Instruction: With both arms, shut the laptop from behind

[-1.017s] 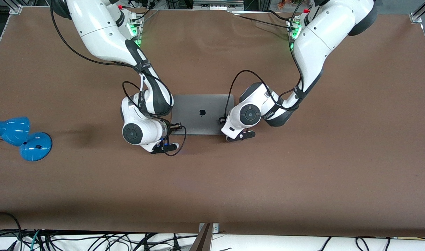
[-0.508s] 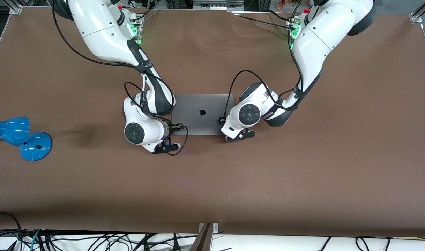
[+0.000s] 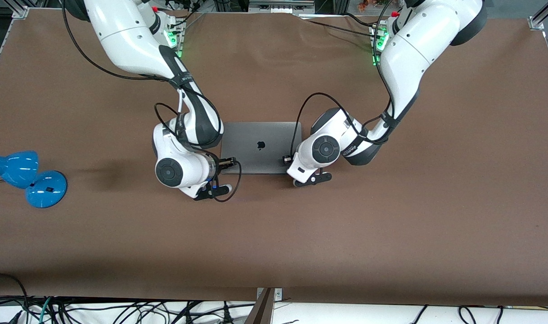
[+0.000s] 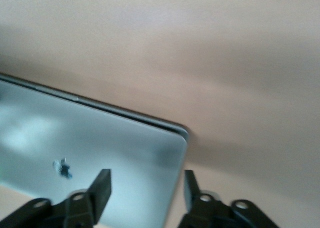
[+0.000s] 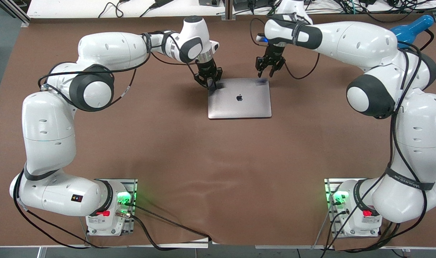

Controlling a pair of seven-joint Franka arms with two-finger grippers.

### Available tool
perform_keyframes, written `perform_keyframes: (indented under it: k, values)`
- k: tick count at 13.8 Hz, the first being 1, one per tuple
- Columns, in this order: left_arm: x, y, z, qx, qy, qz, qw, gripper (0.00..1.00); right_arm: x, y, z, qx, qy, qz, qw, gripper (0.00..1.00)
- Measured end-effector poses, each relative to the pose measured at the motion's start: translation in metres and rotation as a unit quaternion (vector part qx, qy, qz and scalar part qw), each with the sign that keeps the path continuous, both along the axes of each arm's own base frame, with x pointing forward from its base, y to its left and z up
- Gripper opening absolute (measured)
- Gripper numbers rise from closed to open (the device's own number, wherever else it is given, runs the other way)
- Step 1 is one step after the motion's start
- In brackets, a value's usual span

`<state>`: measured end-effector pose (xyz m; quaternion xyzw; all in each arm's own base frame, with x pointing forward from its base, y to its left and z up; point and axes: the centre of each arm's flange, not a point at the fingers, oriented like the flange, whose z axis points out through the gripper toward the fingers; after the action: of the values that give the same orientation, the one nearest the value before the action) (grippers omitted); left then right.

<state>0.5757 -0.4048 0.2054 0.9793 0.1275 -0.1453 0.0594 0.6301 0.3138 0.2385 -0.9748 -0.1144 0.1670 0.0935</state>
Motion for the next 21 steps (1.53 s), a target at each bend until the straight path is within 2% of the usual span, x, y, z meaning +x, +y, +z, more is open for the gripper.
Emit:
perform_keyframes:
  k: [3, 5, 6, 10, 13, 15, 18, 21]
  values:
    - [0.009, 0.021, 0.054, 0.027, 0.006, -0.003, 1.0, 0.75, 0.017, -0.018, 0.059, -0.046, -0.002, 0.033, 0.998, 1.0]
    - [0.01, 0.039, 0.101, 0.047, 0.006, -0.015, 0.999, 0.95, 0.025, -0.028, 0.087, -0.062, -0.013, 0.035, 0.997, 1.0]
    - [0.012, 0.051, 0.125, 0.054, 0.003, -0.022, 0.998, 1.0, 0.029, -0.035, 0.102, -0.064, -0.023, 0.031, 0.997, 1.0]
    - [0.025, 0.121, 0.207, 0.063, -0.019, -0.054, 0.996, 1.0, 0.04, -0.093, 0.197, -0.051, -0.072, -0.01, 0.996, 1.0]
    - [0.032, 0.178, 0.26, 0.067, -0.042, -0.057, 0.995, 1.0, 0.035, -0.17, 0.267, -0.048, -0.081, -0.059, 0.994, 1.0]
    - [0.028, 0.205, 0.292, 0.069, -0.054, -0.071, 0.994, 1.0, 0.027, -0.211, 0.296, -0.067, -0.088, -0.078, 0.991, 1.0]
    - [0.021, 0.25, 0.33, 0.056, -0.057, -0.074, 0.994, 1.0, 0.017, -0.235, 0.327, -0.112, -0.116, -0.08, 0.984, 1.0]
    - [0.015, 0.288, 0.35, 0.059, -0.054, -0.069, 0.994, 1.0, 0.006, -0.263, 0.336, -0.12, -0.115, -0.097, 0.981, 1.0]
